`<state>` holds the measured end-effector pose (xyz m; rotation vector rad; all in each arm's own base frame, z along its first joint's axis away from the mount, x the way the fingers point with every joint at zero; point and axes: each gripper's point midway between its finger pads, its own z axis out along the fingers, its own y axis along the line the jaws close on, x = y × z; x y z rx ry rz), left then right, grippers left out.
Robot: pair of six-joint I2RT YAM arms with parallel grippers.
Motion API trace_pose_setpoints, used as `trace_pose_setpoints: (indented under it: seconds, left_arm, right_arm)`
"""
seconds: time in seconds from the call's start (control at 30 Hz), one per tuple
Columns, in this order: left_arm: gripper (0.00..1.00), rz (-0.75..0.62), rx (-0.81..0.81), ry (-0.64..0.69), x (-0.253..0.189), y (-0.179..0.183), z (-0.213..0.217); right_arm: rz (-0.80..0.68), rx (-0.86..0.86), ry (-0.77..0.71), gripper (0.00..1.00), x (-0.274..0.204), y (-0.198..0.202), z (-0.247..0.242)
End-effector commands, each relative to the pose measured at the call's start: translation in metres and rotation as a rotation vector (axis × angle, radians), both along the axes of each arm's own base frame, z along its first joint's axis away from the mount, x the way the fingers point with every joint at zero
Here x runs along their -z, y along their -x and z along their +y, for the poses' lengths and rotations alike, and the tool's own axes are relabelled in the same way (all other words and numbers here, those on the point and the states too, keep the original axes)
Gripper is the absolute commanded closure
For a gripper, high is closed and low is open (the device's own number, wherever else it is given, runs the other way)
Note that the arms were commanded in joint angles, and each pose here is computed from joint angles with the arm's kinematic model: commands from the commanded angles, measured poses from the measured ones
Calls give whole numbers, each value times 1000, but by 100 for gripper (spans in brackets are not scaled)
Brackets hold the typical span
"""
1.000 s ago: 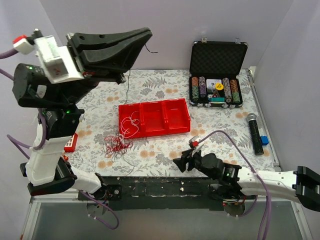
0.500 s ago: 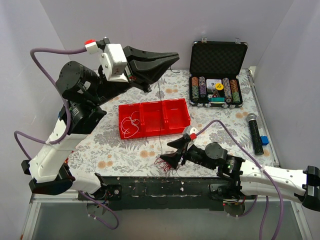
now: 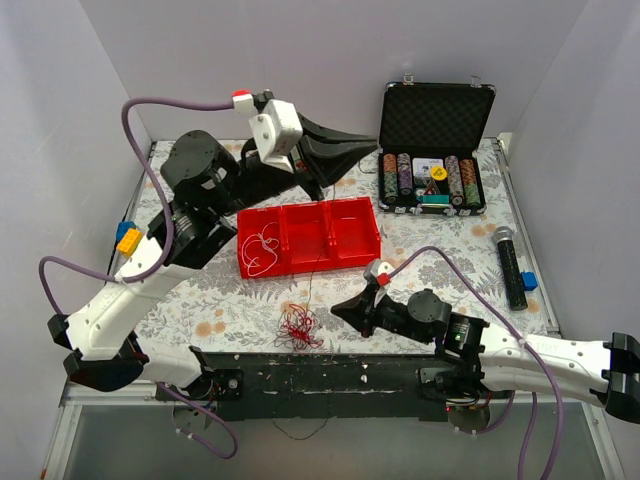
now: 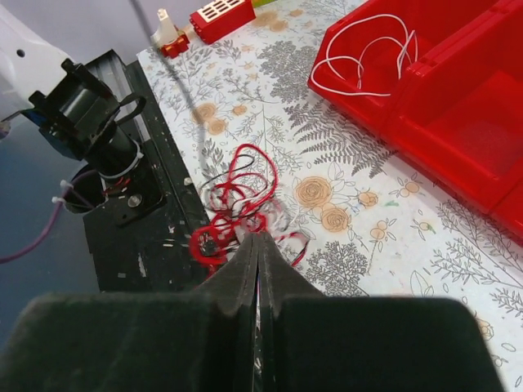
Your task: Untangle the cables
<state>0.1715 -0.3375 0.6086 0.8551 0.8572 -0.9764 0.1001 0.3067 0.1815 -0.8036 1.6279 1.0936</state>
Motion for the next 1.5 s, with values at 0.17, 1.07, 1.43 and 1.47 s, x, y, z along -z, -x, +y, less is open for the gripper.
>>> trace_pose_setpoints:
  seconds: [0.17, 1.07, 1.43, 1.47]
  left_arm:
    - [98, 89, 34, -70, 46, 6, 1]
    - [100, 146, 233, -291, 134, 65, 26]
    - [100, 112, 225, -416, 191, 81, 52]
    - [100, 113, 222, -418, 193, 82, 55]
  right_arm:
    - [28, 131, 91, 80, 32, -16, -18]
    - [-34, 51, 164, 61, 19, -95, 16]
    - [7, -213, 234, 40, 25, -95, 62]
    - [15, -228, 250, 40, 29, -95, 64]
